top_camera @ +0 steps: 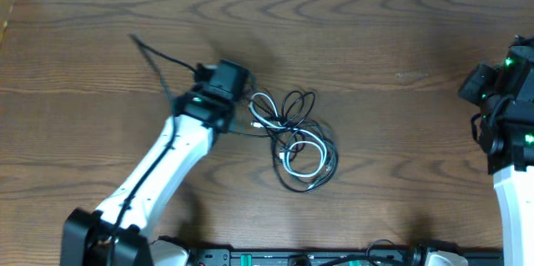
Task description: Untangle cables
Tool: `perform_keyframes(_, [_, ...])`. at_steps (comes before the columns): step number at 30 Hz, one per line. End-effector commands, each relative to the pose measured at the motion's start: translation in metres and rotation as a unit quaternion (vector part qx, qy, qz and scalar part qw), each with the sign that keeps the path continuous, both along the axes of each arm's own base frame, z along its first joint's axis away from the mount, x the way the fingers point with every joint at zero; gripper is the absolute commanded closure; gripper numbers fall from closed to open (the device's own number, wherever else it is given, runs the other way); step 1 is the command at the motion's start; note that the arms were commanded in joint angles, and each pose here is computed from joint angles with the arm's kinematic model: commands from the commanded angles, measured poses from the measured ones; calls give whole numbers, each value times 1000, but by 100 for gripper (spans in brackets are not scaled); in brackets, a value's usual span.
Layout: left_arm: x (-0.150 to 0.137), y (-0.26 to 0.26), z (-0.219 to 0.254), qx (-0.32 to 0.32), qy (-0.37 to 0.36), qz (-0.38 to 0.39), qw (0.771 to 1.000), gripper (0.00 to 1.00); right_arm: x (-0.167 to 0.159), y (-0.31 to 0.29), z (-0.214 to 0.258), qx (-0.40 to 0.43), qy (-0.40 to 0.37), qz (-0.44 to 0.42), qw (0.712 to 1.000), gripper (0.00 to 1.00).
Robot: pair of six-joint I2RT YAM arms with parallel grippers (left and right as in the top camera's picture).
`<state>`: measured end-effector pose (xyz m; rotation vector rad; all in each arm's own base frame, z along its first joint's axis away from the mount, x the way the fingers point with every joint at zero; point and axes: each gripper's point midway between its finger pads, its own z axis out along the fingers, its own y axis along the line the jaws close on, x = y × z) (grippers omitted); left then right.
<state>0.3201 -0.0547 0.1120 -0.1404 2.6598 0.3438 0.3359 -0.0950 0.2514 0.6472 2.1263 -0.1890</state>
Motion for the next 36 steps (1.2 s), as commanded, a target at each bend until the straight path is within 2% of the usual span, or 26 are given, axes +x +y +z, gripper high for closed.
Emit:
perform_keyframes(1, [5,-40,24,-137,-18,-84,987,18,18,33,-14,68,8,86,994,90])
perform_keyframes(2, [2,-68,29,-193,-11,-149,970,16,21,47,-18,86,12,125,988,86])
perform_keyframes(4, [-11,-109,39,-281,4,-231,932,14,26,78,-31,137,28,206,969,78])
perform_keyframes(9, [-24,-127,36,-298,21,-257,919,14,19,101,-62,199,83,246,945,50])
perform_keyframes(14, [-17,-177,27,-290,0,-321,902,15,13,111,-83,222,125,255,933,48])
perform_keyframes(19, [-3,-218,-23,-233,-7,-349,908,17,13,112,-85,221,128,258,932,48])
perform_keyframes(23, [0,-222,-69,-213,27,-343,915,20,13,112,-85,221,128,258,932,49])
perform_keyframes(25, [0,-222,-78,-210,34,-342,915,22,13,112,-85,221,128,258,932,49])
perform_keyframes(26, [1,-223,-77,-211,32,-342,915,33,13,112,-85,222,129,258,931,49])
perform_keyframes(28, [5,-228,-65,-222,19,-343,913,72,13,112,-85,221,129,258,931,50])
perform_keyframes(30, [13,-241,-25,-265,-14,-335,904,92,12,112,-85,219,130,259,932,50])
perform_keyframes(31, [16,-249,-2,-295,-30,-333,895,92,12,112,-85,216,130,261,932,50])
perform_keyframes(33, [28,-261,87,-384,-105,-328,857,92,12,112,-85,212,131,267,931,48])
perform_keyframes(36, [40,-245,183,-440,-213,-295,821,93,10,128,-80,218,120,325,912,47])
